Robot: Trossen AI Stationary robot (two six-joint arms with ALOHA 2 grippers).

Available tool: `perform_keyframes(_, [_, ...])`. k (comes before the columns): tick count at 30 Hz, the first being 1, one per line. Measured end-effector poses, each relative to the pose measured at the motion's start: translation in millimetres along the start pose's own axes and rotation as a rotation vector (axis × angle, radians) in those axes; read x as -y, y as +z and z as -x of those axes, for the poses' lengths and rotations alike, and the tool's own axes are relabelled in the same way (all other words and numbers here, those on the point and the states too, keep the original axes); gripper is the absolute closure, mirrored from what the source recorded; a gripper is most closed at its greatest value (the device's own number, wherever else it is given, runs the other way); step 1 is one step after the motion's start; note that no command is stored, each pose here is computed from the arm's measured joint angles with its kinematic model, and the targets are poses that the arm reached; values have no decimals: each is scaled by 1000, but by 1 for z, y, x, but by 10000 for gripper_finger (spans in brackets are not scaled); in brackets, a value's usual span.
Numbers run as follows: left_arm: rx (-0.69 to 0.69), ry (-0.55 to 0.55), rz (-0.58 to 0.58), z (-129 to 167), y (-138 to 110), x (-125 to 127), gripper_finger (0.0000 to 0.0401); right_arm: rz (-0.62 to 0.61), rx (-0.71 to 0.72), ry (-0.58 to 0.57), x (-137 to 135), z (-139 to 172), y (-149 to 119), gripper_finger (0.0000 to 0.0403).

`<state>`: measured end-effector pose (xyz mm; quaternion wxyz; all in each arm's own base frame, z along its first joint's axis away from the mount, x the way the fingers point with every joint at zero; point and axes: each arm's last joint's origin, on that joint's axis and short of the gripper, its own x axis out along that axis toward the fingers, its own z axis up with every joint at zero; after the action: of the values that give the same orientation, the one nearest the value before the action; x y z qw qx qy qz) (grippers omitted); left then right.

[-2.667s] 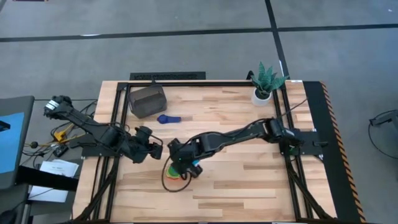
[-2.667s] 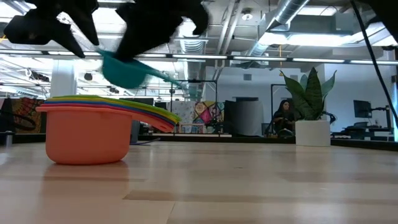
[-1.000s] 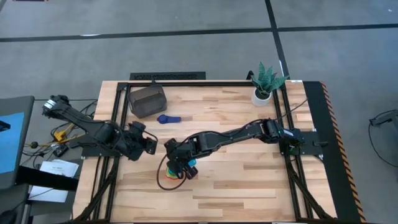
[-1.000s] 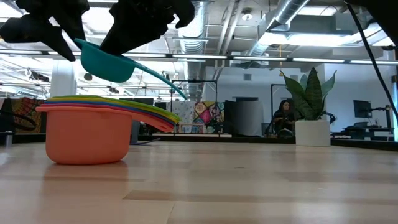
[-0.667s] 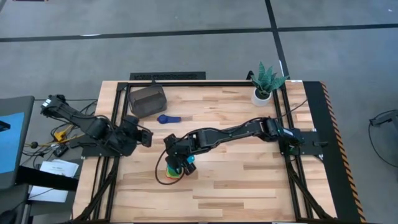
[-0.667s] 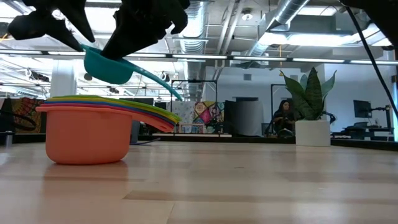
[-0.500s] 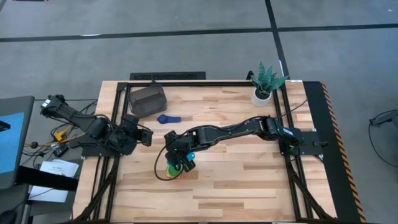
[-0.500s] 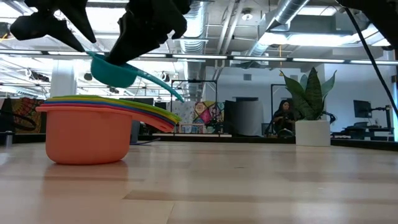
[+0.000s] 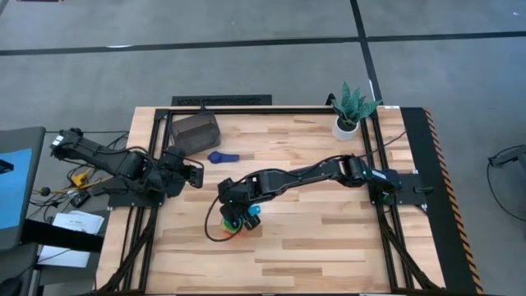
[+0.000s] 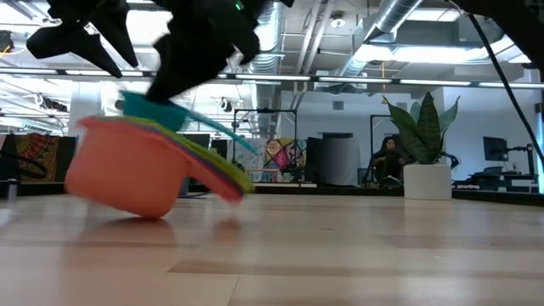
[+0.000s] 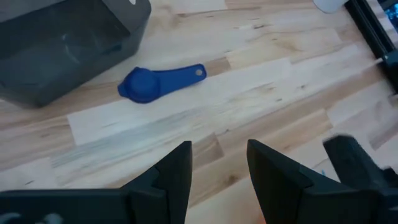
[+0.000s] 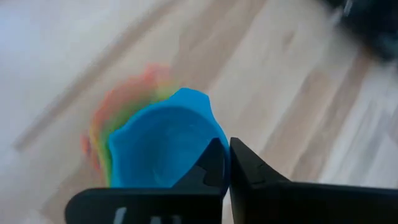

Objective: Nest measuring cups in basket
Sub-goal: Stack the light blue measuring cup on top of the green measuring cup

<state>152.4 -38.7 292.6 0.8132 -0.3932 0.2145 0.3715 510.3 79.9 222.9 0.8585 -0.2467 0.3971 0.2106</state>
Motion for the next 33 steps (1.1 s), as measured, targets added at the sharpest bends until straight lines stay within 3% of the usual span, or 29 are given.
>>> perform_keyframes(3, [-2,0,-1,0,0,0,260,-6,55,22,4,-6,0,384])
perform_keyframes(22, [-33,-5,-3,0,-1,0,260,-28,26,55,-5,-8,0,368])
perform_keyframes(33, [-51,-10,0,0,-1,1,260,-79,3,58,-3,-8,-3,276])
